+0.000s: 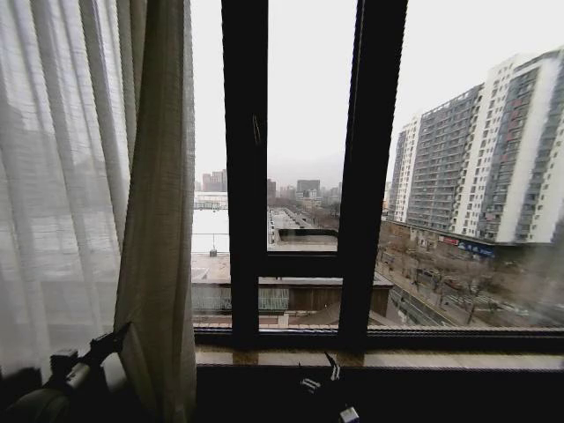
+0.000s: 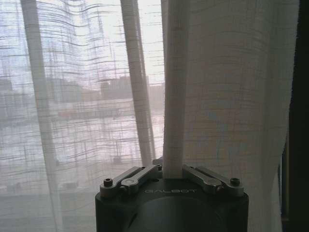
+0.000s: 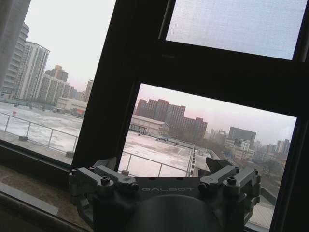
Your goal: Open the curtains by pulling them apart, changing their state from closed to fully open.
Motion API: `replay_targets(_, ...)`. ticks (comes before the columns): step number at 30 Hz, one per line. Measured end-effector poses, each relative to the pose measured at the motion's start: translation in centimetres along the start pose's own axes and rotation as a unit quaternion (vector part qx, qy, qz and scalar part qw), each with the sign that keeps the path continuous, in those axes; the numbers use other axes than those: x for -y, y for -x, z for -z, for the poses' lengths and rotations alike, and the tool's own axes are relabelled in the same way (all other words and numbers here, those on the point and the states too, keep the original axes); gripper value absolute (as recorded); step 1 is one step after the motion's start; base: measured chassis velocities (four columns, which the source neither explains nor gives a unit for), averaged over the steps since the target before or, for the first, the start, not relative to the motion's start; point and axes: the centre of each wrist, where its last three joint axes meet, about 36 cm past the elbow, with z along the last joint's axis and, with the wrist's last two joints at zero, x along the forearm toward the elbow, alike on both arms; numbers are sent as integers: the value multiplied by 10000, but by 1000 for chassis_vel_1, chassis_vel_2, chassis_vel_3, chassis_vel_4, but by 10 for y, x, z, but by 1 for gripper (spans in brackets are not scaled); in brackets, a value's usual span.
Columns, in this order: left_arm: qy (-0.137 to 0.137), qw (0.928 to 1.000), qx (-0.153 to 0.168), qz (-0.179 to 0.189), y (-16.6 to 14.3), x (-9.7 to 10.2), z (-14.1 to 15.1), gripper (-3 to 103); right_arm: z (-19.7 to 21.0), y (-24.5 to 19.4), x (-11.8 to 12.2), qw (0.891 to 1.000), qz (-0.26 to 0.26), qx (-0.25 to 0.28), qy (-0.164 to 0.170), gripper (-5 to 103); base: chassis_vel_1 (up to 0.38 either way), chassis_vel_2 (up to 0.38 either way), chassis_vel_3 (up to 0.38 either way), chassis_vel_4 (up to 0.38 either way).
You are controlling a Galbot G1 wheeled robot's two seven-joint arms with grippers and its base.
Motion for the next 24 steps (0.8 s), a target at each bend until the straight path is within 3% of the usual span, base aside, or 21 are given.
replay_targets(24,-126,9999,2,20,0,6,-12,0,1,-5,-8,10000,87,-4,-7,100,149,149,-147,-148)
